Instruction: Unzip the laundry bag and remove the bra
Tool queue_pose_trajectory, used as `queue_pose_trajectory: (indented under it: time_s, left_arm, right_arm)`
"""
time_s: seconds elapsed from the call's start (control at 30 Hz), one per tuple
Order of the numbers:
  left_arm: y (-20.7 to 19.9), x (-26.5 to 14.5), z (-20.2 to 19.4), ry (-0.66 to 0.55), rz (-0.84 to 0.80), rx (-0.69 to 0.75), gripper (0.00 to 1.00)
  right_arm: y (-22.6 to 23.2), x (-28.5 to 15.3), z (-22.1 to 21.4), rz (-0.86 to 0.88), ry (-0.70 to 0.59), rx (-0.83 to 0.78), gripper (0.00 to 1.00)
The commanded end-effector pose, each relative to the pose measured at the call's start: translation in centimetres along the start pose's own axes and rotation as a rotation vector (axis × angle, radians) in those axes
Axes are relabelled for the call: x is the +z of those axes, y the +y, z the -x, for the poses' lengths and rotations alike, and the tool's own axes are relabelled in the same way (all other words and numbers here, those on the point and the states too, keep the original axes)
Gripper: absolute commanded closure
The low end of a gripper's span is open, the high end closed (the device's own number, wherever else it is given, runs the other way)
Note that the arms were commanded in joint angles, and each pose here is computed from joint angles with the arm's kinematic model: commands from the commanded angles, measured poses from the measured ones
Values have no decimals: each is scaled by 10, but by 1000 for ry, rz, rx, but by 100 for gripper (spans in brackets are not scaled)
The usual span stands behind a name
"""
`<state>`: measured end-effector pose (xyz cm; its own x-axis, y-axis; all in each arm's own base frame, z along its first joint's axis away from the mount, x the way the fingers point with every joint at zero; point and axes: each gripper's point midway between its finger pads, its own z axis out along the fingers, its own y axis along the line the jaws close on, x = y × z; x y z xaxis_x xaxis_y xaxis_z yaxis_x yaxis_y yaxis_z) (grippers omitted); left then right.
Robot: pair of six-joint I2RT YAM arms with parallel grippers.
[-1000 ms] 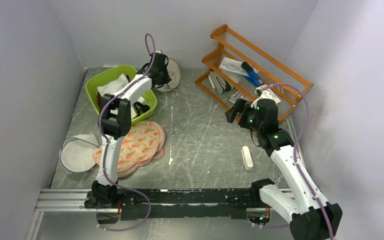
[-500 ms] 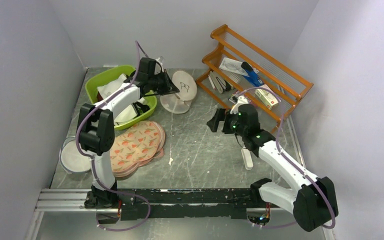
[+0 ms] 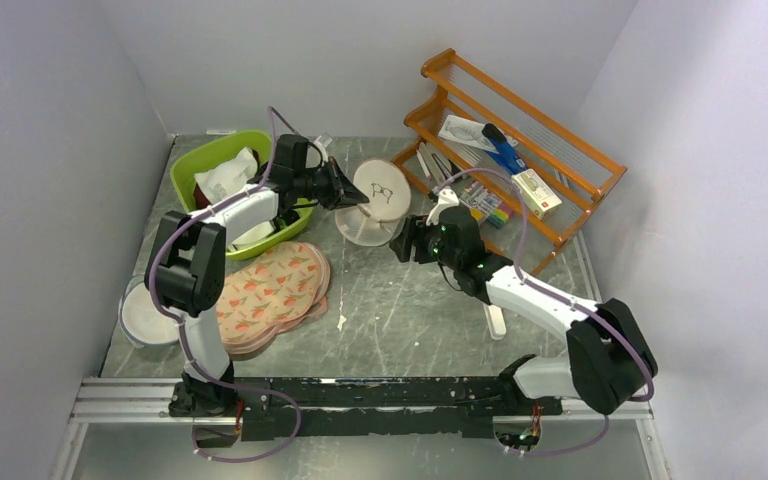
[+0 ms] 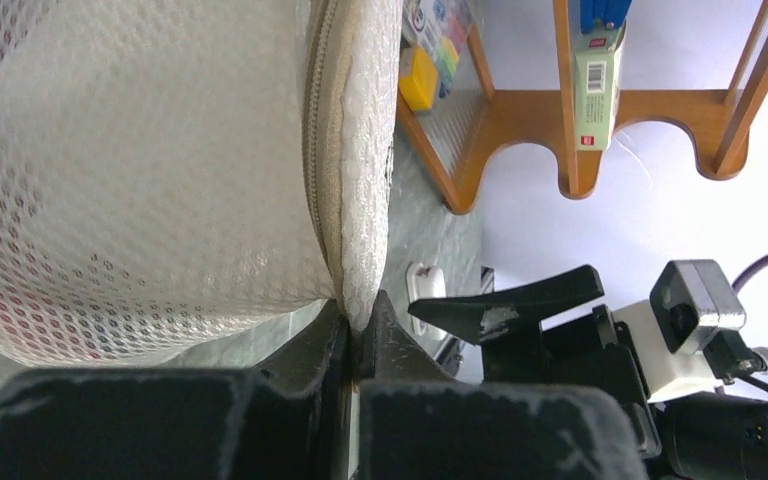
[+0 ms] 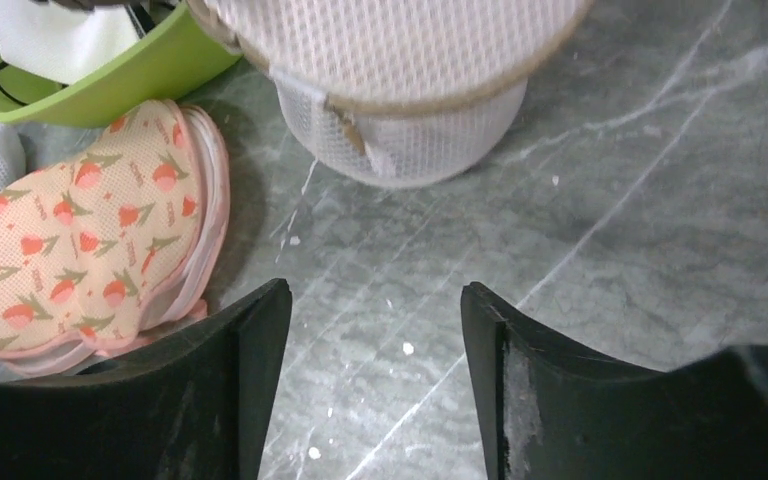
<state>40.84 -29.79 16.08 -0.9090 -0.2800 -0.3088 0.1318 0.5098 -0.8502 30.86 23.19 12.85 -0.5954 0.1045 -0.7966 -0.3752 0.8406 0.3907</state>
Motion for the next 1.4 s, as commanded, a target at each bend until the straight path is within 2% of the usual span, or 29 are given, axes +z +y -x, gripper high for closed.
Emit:
queue_pose_trajectory:
  time_s: [0.0, 0.13, 0.23, 0.43, 1.37]
  left_arm:
    - [-31, -5, 0, 24, -127, 15, 93]
    - [-23, 1, -2, 43, -113, 8, 93]
    - [-18, 3, -3, 44, -100, 4, 93]
    - [-19, 5, -5, 55, -104, 3, 93]
    - [-30, 5, -9, 67, -121, 24, 93]
  right_arm:
    - [12, 17, 28, 52, -119, -39, 40]
    - [12, 37, 29, 55, -102, -28, 54]
    - [16, 43, 28, 84, -115, -2, 69]
    - [32, 48, 26, 173, -95, -9, 74]
    - [11, 70, 24, 71, -101, -11, 68]
